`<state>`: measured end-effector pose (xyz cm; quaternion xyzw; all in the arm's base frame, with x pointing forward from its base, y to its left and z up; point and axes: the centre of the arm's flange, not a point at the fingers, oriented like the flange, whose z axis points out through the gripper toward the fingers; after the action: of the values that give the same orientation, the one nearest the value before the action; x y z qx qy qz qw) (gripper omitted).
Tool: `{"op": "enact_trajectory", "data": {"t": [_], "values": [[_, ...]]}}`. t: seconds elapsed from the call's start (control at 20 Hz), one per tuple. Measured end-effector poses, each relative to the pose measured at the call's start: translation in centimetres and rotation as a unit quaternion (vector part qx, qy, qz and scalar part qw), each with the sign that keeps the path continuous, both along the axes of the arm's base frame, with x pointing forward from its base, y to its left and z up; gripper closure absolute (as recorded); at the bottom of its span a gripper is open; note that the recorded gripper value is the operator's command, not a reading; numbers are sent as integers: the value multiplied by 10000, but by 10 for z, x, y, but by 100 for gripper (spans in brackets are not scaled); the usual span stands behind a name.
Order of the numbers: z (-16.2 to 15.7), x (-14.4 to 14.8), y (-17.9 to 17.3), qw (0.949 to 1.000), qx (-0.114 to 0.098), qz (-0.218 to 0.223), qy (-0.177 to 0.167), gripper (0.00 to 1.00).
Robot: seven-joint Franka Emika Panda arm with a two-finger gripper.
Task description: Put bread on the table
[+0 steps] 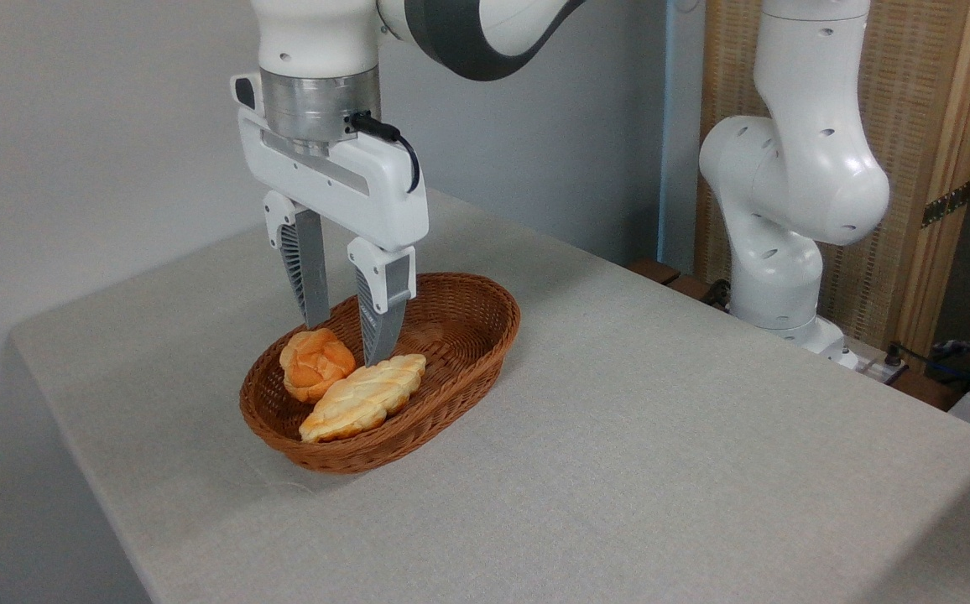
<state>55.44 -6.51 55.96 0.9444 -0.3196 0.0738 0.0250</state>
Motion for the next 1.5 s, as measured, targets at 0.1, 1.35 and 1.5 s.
{"op": "enact_trajectory", "data": {"t": [0.1,1.35,1.5], "values": [[1,0,-1,10000,0,-10,-7,0],[-98,-6,-125,9963,-92,-792,321,39],[-98,-7,-128,9961,-92,-819,323,78]]}}
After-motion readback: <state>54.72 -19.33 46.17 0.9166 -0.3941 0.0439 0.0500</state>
